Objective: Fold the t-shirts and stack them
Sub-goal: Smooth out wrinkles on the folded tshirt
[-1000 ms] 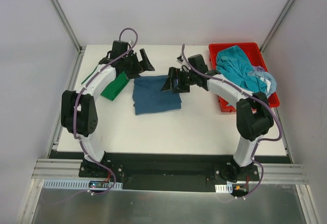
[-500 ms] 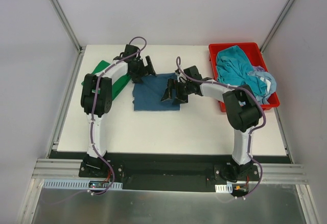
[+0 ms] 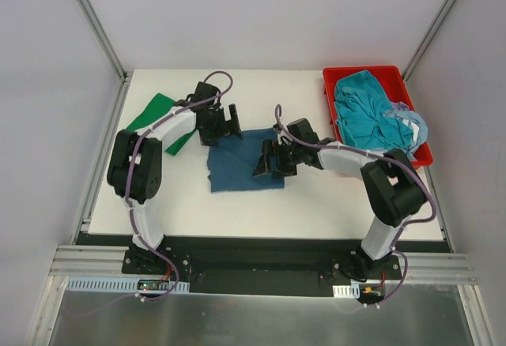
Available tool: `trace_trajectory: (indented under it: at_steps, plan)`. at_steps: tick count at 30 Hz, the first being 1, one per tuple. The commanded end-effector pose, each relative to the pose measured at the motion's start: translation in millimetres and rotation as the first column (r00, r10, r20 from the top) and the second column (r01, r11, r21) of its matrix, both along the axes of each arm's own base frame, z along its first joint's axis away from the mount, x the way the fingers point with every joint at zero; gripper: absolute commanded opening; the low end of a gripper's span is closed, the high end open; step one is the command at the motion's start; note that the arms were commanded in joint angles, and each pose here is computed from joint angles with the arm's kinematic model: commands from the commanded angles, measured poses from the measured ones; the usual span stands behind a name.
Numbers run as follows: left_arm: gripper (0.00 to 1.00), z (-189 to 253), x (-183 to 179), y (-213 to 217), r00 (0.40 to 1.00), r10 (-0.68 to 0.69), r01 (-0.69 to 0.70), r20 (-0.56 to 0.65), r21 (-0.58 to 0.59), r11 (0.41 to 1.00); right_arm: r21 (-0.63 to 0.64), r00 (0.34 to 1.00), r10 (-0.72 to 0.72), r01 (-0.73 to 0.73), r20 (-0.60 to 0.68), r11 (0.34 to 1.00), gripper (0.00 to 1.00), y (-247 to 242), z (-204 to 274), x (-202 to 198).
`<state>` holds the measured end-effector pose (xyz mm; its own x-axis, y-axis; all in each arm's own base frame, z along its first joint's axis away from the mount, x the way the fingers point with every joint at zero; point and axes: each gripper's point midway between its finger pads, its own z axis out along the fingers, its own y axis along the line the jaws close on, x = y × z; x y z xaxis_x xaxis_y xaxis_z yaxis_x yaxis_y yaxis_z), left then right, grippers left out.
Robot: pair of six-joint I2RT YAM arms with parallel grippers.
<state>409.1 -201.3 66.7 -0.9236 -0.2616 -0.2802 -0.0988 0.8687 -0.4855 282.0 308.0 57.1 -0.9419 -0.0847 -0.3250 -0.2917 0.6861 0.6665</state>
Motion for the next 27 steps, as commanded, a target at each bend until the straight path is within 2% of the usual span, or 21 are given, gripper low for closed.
trace_trajectory:
  at_steps: [1, 4, 8, 11, 17, 21, 25, 27]
  plan:
    - [0.99, 67.8, -37.0, -4.6, 0.979, -0.068, 0.051, 0.193, 0.091, 0.994, -0.002, 0.994, 0.055, -0.055, 0.095, 0.998, 0.96, 1.5, 36.3, -36.4]
    - [0.99, 85.4, -59.0, -3.0, 0.973, -0.056, 0.042, 0.223, 0.066, 0.997, 0.036, 0.984, 0.041, -0.048, 0.171, 0.998, 0.96, 4.5, 66.8, -35.1]
    - [0.99, 76.0, -101.0, 0.1, 0.982, -0.045, 0.043, 0.183, 0.019, 0.999, 0.041, 0.972, -0.015, 0.005, 0.236, 0.999, 0.96, 3.5, 85.1, -9.2]
    - [0.99, 58.4, -135.4, -6.5, 0.989, -0.076, 0.085, 0.124, -0.07, 0.994, 0.08, 0.98, -0.047, 0.032, 0.195, 0.996, 0.96, 6.5, 84.6, 21.2]
    - [0.99, 29.4, -170.8, -12.2, 0.996, -0.075, 0.082, 0.051, -0.164, 0.983, 0.101, 0.982, -0.101, 0.085, 0.16, 0.991, 0.96, 9.2, 53.6, 95.8]
    - [0.99, -8.2, -183.9, -0.1, 0.999, -0.041, 0.038, -0.028, -0.108, 0.993, 0.071, 0.984, -0.107, 0.098, 0.141, 0.993, 0.96, 11.0, 26.6, 123.4]
    - [0.99, -32.4, -203.1, 3.2, 0.991, -0.043, 0.03, -0.129, -0.096, 0.995, 0.035, 0.987, -0.11, 0.107, 0.118, 0.994, 0.96, 6.5, 7.8, 130.1]
    - [0.99, -39.4, -208.0, 8.8, 0.991, -0.033, 0.024, -0.132, -0.066, 0.998, 0.033, 0.987, -0.1, 0.097, 0.129, 0.995, 0.96, 6.1, 10.2, 129.8]
